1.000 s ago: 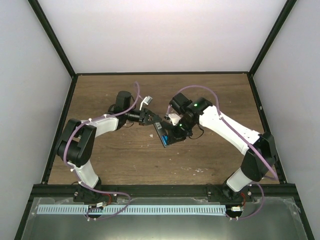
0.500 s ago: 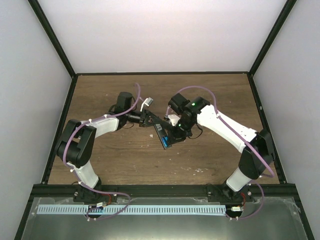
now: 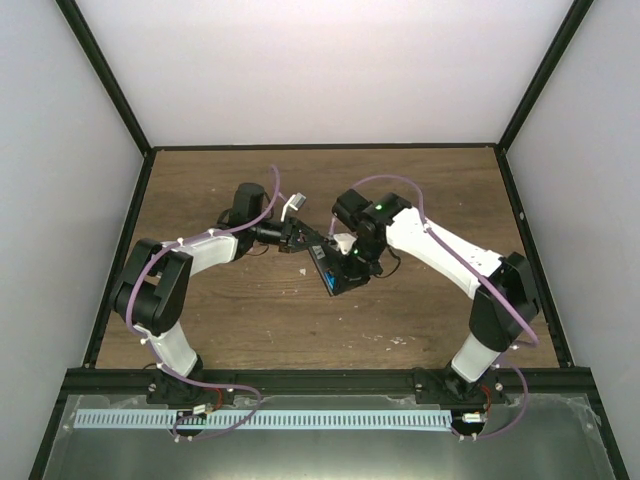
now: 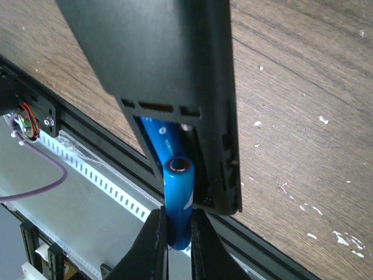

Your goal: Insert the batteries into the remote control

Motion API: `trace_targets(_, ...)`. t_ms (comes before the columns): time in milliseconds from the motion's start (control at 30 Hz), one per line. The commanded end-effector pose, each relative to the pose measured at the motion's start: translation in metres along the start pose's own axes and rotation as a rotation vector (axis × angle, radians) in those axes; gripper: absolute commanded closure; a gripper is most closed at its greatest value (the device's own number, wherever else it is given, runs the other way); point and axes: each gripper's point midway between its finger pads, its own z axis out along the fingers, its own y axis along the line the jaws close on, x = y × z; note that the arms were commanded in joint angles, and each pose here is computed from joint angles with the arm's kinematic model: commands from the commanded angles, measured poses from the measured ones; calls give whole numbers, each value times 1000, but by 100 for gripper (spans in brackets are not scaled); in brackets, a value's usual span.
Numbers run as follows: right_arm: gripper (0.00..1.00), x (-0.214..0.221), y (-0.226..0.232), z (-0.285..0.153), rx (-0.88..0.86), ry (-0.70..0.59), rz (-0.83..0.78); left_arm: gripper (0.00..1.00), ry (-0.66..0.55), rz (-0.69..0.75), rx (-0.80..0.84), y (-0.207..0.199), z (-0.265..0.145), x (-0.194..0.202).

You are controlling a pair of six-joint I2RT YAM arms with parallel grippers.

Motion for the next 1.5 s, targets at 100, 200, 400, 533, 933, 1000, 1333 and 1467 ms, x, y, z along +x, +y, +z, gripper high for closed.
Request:
trace_targets(100,95,-15,6,-10,31,-39,-29,100,22,22,34,-14,0,4)
trace_targets(200,95,-20,6,-11,40,-50,-31,100,31,16,40,-14,1,6)
trace_targets(400,95,-20,3,-11,61,-42,-31,100,42,12,46,-14,1,8)
trace_targets(533,95,-16,6,-12,40,-23,-38,100,43,14,45,-14,1,8)
trace_targets(933,95,-6,8,-11,23,21,-29,100,42,14,38,-13,1,7)
trace_targets(1000,95,-5,9,-11,20,24,-28,100,42,11,36,-12,1,7)
trace_targets(1333,95,-7,5,-6,33,34,-25,100,46,15,45,-16,2,4)
trace_targets(1467,95,-12,-2,-4,74,29,-14,100,57,9,55,-17,2,5)
